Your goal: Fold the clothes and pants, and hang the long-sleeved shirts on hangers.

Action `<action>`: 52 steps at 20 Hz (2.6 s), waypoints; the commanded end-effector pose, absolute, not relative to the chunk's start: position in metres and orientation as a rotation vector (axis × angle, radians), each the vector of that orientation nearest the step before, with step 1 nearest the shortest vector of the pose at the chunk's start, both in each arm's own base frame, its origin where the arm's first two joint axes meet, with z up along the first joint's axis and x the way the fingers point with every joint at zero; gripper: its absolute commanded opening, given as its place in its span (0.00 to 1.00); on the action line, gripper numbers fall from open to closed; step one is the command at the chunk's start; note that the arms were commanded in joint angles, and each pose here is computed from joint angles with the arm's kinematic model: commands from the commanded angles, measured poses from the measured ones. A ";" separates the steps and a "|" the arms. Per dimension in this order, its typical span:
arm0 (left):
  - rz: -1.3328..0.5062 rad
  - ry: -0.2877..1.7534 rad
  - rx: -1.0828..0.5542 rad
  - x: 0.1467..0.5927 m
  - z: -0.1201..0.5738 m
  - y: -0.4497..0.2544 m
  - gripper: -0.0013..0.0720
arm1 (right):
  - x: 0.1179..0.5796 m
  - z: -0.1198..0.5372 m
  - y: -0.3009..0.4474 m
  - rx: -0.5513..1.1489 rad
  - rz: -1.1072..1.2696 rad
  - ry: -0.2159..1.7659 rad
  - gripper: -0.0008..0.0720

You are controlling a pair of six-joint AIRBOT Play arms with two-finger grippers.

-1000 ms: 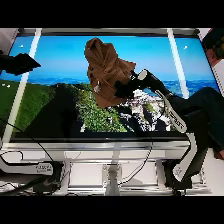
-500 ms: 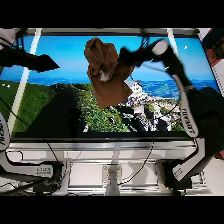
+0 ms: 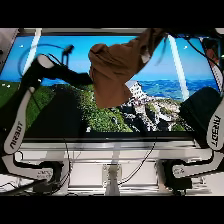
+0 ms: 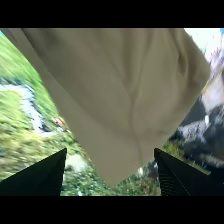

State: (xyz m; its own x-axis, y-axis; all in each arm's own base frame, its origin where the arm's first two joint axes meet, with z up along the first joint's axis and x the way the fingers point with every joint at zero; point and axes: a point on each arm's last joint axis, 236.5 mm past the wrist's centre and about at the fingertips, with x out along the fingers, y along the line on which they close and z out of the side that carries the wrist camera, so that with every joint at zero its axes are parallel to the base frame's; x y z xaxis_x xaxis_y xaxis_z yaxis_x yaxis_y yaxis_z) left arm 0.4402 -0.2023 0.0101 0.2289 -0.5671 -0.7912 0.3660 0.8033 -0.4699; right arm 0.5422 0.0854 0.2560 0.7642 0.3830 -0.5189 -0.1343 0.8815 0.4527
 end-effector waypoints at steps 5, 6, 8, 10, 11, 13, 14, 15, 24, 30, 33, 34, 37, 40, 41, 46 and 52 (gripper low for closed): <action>-0.691 1.363 -0.196 0.405 -0.071 -0.241 0.87 | 0.536 0.235 0.060 0.374 0.233 0.702 0.05; -0.681 1.369 -0.184 0.406 -0.075 -0.236 0.87 | 0.536 0.234 0.059 0.371 0.231 0.703 0.05; -0.648 1.372 -0.152 0.410 -0.080 -0.219 0.86 | 0.536 0.234 0.059 0.346 0.239 0.699 0.05; -0.618 1.386 -0.147 0.413 -0.083 -0.200 0.86 | 0.536 0.234 0.059 0.346 0.238 0.699 0.05; -0.607 1.398 -0.157 0.414 -0.083 -0.191 0.86 | 0.536 0.234 0.058 0.345 0.238 0.699 0.05; -0.594 1.425 -0.181 0.412 -0.083 -0.177 0.86 | 0.536 0.234 0.058 0.343 0.236 0.699 0.05; -0.594 1.441 -0.189 0.409 -0.083 -0.173 0.86 | 0.536 0.234 0.058 0.343 0.236 0.699 0.05; -0.600 1.457 -0.190 0.405 -0.083 -0.172 0.86 | 0.536 0.234 0.058 0.343 0.236 0.699 0.05; -0.646 1.451 -0.140 0.397 -0.086 -0.196 0.69 | 0.534 0.236 0.067 0.375 0.269 0.703 0.05; -0.639 1.486 -0.146 0.395 -0.103 -0.196 0.69 | 0.533 0.237 0.070 0.382 0.278 0.705 0.05; -0.638 1.520 -0.166 0.391 -0.117 -0.198 0.67 | 0.533 0.237 0.070 0.385 0.281 0.705 0.05; -0.643 1.523 -0.186 0.390 -0.118 -0.201 0.58 | 0.533 0.237 0.070 0.385 0.281 0.705 0.05; -0.660 1.501 -0.201 0.394 -0.115 -0.206 0.04 | 0.533 0.238 0.070 0.384 0.281 0.702 0.05; -0.650 1.465 -0.190 0.408 -0.101 -0.195 0.04 | 0.535 0.249 0.062 0.353 0.256 0.671 0.05; -0.638 1.442 -0.176 0.416 -0.090 -0.184 0.04 | 0.536 0.257 0.054 0.319 0.228 0.646 0.05; -0.452 1.153 -0.100 0.473 0.033 -0.077 0.04 | 0.528 0.297 0.009 0.151 0.132 0.526 0.05; -0.073 0.658 -0.078 0.468 0.220 0.085 0.04 | 0.493 0.350 -0.032 0.146 0.046 0.419 0.05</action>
